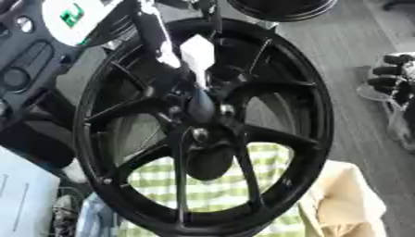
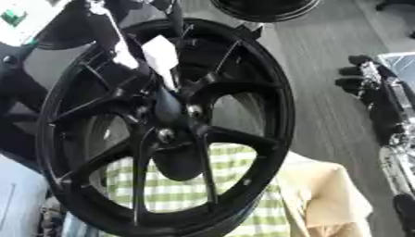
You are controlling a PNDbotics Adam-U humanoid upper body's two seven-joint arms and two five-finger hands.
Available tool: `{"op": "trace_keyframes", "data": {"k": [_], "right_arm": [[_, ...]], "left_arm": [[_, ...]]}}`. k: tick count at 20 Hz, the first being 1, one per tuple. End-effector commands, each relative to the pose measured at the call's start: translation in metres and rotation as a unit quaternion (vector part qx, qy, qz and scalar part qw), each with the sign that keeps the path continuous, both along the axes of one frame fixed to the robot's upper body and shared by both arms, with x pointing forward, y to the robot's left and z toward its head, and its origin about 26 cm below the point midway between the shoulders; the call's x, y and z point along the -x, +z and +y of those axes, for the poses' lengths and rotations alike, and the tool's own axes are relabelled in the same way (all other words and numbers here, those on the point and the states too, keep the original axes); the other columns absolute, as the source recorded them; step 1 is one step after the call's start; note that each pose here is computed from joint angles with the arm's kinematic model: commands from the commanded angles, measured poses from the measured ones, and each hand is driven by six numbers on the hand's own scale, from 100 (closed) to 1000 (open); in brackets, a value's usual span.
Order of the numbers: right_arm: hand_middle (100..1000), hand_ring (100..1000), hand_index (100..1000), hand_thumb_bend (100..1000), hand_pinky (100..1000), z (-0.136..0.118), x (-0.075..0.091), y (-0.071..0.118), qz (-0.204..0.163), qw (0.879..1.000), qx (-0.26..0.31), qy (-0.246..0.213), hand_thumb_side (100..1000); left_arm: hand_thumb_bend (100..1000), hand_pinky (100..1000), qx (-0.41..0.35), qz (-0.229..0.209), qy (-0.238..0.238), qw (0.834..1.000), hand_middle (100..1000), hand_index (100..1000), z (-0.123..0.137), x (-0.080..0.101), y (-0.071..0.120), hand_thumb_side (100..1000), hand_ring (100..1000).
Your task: Pull the pin out of the wheel hub.
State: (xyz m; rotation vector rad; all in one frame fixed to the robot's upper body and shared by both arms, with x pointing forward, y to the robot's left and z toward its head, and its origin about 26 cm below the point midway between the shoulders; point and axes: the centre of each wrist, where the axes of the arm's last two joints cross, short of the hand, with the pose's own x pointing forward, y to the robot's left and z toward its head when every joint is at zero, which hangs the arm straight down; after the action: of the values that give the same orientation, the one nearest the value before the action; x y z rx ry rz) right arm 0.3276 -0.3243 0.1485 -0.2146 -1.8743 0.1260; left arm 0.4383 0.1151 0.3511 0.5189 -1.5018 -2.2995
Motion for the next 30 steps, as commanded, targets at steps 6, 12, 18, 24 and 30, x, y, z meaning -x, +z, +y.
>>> {"op": "trace_keyframes", "data": {"k": [6,12,18,24,30], "right_arm": [[691,714,834,100,845,-0.0001,0.0008,0.0117,-0.016,1.000,0.011,0.006,800],[692,714,834,100,845,0.0002,0.0009,0.0110,-0.013,1.000,0.014,0.007,800],[692,715,834,100,845,0.0003,0.0007,0.0113,-0.014,1.000,0.015,0.007,801],[693,715,834,100,845,0.0005,0.0006,0.0112,-0.013,1.000,0.015,0.008,801],[694,715,834,100,845,0.0008,0.0003,0.0110,-0.012,1.000,0.016,0.009,801]], "left_arm": [[466,908,-0.046,-0.007,-0.011,0.999,812,821,0.0093,-0.0079,0.0055,151,859],[388,903,-0.039,-0.002,-0.008,0.999,808,808,0.0104,-0.0094,0.0055,145,857],[386,901,-0.033,0.004,-0.006,0.999,804,801,0.0103,-0.0090,0.0057,144,855],[376,898,-0.030,0.006,-0.005,1.000,798,793,0.0105,-0.0091,0.0054,127,849],[343,895,-0.026,0.016,-0.011,0.999,793,770,0.0082,-0.0091,0.0029,100,843]]}}
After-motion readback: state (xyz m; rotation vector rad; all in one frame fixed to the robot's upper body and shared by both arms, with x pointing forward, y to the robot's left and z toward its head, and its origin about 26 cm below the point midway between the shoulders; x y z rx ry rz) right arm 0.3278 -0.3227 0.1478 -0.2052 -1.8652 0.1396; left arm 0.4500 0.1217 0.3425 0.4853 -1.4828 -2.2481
